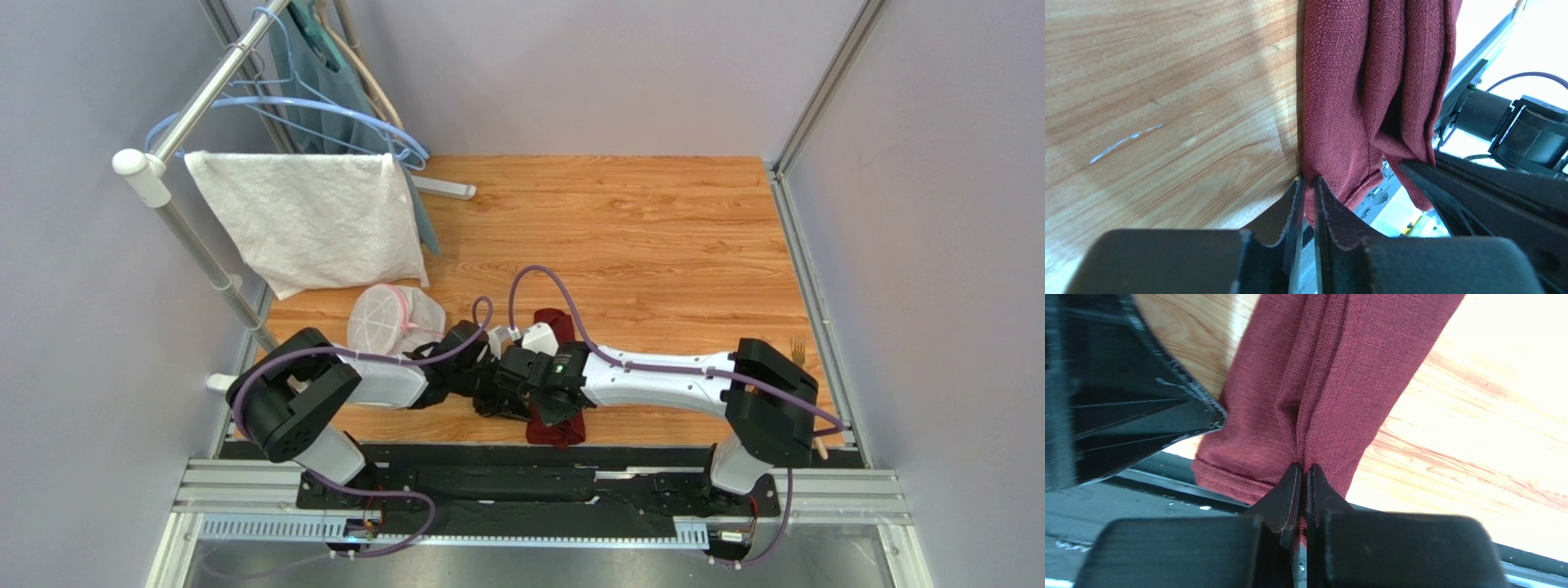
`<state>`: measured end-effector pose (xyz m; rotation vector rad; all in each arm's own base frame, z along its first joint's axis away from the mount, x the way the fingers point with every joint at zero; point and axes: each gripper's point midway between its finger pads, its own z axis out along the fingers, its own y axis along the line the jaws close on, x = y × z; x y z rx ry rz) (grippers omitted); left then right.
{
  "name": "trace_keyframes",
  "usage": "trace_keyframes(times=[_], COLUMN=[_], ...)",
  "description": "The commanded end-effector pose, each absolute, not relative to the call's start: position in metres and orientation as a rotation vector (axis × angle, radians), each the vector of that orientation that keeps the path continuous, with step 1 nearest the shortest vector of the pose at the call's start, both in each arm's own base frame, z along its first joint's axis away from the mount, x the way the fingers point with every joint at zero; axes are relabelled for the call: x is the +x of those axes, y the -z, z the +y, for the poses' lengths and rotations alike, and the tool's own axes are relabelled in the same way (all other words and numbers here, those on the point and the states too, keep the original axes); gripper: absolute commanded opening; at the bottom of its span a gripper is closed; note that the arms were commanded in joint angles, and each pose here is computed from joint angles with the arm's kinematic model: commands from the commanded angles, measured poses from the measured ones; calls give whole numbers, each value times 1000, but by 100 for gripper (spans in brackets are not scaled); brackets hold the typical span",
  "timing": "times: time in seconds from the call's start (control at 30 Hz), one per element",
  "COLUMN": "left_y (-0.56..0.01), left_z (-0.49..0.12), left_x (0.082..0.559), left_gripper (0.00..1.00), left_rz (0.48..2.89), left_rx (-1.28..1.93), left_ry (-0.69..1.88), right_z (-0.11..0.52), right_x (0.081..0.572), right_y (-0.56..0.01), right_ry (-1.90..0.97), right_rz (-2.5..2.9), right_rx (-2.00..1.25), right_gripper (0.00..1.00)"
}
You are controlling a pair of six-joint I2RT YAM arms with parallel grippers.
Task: Fold the napkin into a case and place the utensils inside
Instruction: Smooth out the smaller rectangle-folded napkin at the center of the board.
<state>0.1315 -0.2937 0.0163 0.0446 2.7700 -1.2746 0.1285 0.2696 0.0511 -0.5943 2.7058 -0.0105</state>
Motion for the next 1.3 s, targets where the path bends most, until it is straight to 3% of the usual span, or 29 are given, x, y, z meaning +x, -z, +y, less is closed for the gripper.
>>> trace_keyframes(times=[0.0,0.23,0.67,0.83,0.97,1.13,1.27], left_y=[-19,-19,-19,-33,-54,-97,-101], left_z=[-300,-304,-299,-289,-274,-276,-305], left_x=[134,131,124,129,139,179,204], left_gripper=[11,2,0,16,19,15,5], left_rz=[2733,2727,2730,2690,2642,2473,2456], left_rx=[51,57,65,136,160,148,210], left_ry=[1300,1312,1268,1177,1072,1118,1211], right_z=[301,321,310,311,317,312,308], right_x=[132,128,130,129,131,128,129], right_y=[-67,-70,-33,-34,-40,-38,-40], right_ry=[-145,-285,-413,-583,-689,-739,-764], right_rz=[2678,2696,2748,2707,2654,2660,2642], right_rx=[-550,-503,-382,-389,-401,-382,-353], right_gripper=[0,0,0,15,21,22,23])
